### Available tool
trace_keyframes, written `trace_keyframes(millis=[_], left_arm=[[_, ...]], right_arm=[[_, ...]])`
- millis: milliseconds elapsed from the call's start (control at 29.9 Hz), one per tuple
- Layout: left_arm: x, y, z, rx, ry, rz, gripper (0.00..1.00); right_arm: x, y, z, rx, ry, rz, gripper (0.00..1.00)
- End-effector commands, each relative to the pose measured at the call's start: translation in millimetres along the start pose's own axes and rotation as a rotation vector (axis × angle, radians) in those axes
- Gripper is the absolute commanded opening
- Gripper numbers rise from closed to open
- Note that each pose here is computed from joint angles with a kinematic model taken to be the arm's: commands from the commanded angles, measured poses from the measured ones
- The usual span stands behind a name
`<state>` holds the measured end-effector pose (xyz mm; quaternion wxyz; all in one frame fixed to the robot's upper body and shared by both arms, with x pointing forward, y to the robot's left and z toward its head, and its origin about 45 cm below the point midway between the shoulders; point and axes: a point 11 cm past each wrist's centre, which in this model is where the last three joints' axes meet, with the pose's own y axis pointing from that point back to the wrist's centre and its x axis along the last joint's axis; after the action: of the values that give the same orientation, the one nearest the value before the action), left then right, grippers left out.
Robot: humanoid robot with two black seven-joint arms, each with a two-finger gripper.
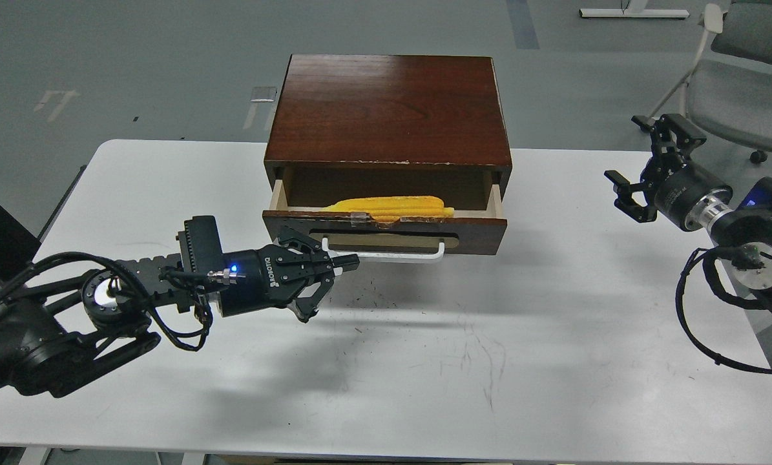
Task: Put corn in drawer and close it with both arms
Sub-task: 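Push the drawer front with the left gripper toward the box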
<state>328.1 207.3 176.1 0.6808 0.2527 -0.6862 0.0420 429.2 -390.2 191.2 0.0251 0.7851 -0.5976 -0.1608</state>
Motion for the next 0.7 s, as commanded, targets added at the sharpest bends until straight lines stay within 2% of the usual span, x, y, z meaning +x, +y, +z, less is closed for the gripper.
trace_keyframes(millis=[0, 669], left_arm=[[0.8, -0.6, -2.6, 0.007, -0.002, 0.002, 0.0], [5.1, -27.9, -1.6, -0.007, 0.014, 0.008, 0.0]], right_arm=[[1.2, 1.6, 3.6, -0.006, -0.003, 0.003, 1.0], [1.8, 2.0, 3.2, -0.006, -0.002, 0.005, 1.0]])
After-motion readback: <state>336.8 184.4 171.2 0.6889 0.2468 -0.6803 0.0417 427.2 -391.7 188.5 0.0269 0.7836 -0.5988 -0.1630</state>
